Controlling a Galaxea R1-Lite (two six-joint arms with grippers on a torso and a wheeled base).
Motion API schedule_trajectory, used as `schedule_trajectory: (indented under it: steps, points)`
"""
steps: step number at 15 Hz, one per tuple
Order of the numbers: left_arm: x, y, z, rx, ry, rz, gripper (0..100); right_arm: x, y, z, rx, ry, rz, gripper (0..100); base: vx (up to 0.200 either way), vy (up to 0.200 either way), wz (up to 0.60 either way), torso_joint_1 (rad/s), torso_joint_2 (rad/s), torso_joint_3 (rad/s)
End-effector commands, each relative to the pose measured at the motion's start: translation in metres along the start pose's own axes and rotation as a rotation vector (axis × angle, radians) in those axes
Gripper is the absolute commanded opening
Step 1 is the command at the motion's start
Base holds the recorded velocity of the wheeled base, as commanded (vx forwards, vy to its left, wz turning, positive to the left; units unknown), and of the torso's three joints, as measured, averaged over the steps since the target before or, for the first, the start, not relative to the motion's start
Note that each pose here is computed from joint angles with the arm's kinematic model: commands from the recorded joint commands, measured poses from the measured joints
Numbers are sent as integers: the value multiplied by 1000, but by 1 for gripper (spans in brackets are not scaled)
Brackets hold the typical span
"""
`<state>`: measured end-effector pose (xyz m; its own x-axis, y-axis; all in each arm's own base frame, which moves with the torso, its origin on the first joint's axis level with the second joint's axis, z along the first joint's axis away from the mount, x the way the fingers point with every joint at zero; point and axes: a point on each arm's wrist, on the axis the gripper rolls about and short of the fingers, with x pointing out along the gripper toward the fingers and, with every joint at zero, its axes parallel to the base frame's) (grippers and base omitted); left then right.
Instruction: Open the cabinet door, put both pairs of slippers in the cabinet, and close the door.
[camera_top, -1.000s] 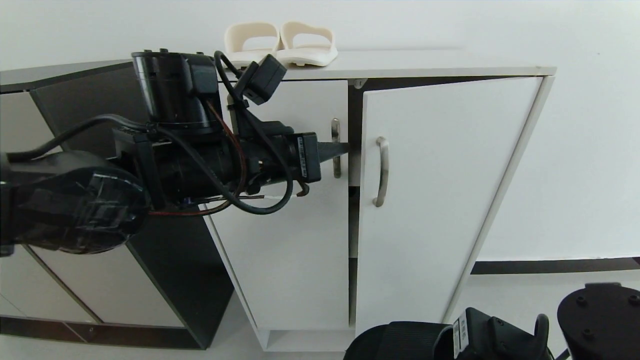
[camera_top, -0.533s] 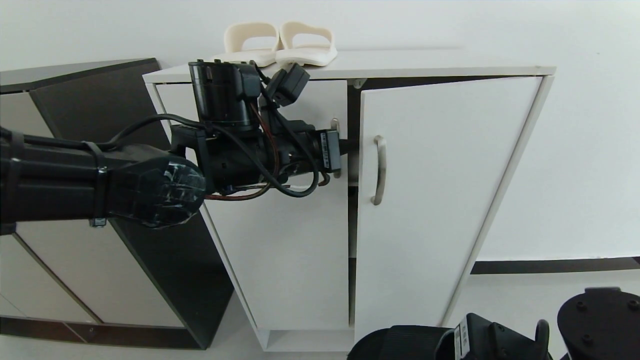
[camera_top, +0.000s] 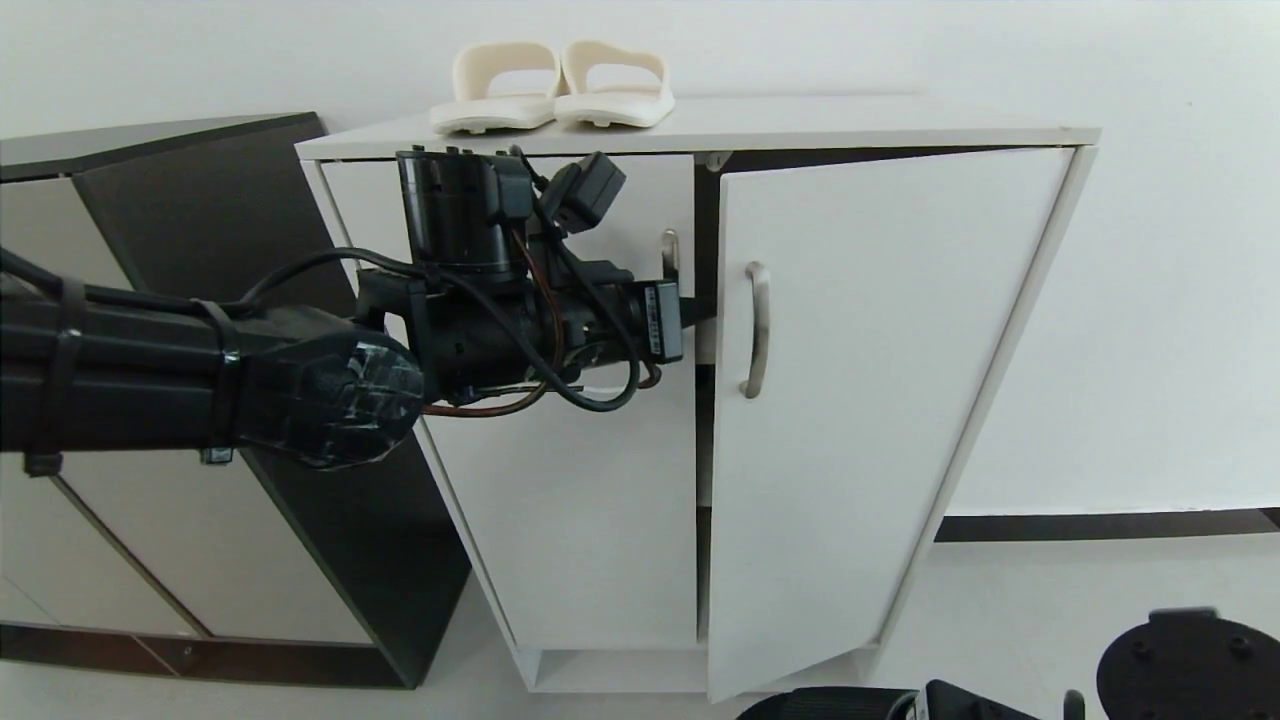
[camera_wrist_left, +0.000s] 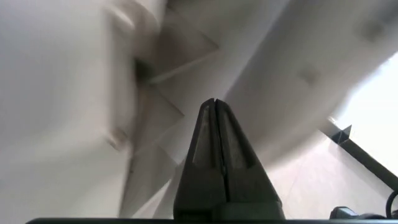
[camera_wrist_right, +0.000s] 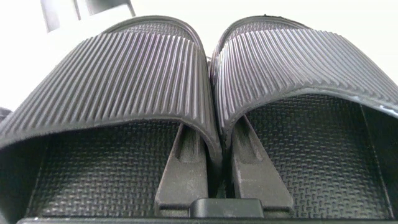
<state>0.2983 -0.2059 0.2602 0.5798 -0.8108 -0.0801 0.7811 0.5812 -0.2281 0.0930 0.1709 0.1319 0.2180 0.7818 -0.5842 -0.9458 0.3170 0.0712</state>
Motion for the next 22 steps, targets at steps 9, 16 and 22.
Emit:
schedule_trajectory:
  steps: [9, 16, 22]
  points:
    - [1, -36, -15, 19, -78, 30, 0, 16, -7, -2, 27, 49, -7, 0, -133, 0, 0, -1, 4, 2]
    - [-156, -34, 12, -4, -187, 386, 0, 92, -61, 44, 354, -163, -588, 0, 0, 0, 0, 0, 0, 0]
    - [-302, -83, -26, -32, -229, 944, 0, 106, -122, 46, 438, -224, -1066, 0, 0, 0, 0, 0, 0, 0]
